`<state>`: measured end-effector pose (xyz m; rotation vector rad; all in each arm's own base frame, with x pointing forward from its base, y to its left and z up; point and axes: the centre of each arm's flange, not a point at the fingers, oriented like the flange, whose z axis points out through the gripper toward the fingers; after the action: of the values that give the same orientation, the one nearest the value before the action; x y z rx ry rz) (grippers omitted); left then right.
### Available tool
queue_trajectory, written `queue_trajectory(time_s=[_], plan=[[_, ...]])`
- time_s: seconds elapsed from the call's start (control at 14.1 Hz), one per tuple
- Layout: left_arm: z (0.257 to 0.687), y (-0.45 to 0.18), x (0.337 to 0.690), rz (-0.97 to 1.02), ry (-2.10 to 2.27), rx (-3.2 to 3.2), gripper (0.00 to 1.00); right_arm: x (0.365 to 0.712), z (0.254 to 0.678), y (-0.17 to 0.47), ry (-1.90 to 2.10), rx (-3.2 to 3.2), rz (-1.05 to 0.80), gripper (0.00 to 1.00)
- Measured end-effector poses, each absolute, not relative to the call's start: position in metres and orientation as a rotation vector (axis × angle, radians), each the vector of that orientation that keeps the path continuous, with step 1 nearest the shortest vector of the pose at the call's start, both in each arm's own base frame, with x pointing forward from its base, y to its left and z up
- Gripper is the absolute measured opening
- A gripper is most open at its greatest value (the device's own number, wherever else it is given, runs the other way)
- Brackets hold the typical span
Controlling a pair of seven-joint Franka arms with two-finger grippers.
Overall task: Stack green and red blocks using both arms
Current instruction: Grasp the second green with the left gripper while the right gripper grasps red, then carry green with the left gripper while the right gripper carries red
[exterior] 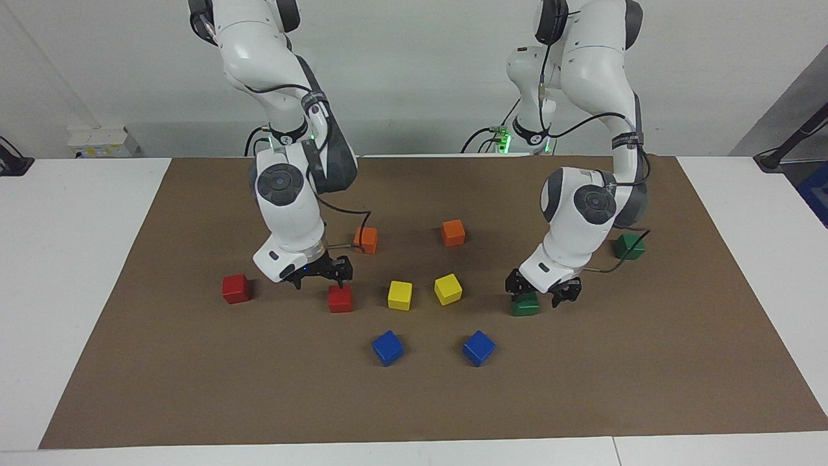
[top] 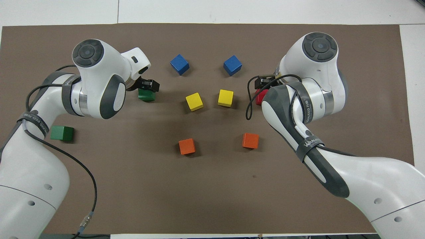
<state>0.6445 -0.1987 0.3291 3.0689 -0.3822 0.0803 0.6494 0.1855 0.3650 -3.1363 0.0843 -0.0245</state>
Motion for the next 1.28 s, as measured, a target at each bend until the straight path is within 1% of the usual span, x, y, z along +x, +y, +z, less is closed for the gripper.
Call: queue_trajectory(time_s=[0.43,0.71,0.78,0.85,1.07,1.14,1.28], plan=[[0.307,-0.204,0.635,0.109,-0.358,3.068,1.0,0.658,0.355,0.189,0.209,-3.112,-0.086,1.0],[0.306,-0.207,0.633,0.116,-0.356,3.068,1.0,0.657,0.338,0.2,0.204,-3.111,-0.081,1.0],[0.306,-0.207,0.633,0.118,-0.362,3.071,0.99,0.656,0.336,0.203,0.198,-3.113,-0.076,1.0],[0.306,-0.207,0.633,0.12,-0.372,3.077,0.95,0.655,0.333,0.205,0.192,-3.115,-0.07,1.0],[0.305,-0.206,0.633,0.121,-0.388,3.087,0.59,0.653,0.322,0.205,0.115,-3.127,-0.046,1.0],[0.305,-0.206,0.633,0.122,-0.388,3.088,0.55,0.652,0.319,0.204,0.079,-3.131,-0.039,1.0],[0.305,-0.205,0.633,0.121,-0.387,3.089,0.55,0.649,0.312,0.201,0.01,-3.137,-0.025,1.0]])
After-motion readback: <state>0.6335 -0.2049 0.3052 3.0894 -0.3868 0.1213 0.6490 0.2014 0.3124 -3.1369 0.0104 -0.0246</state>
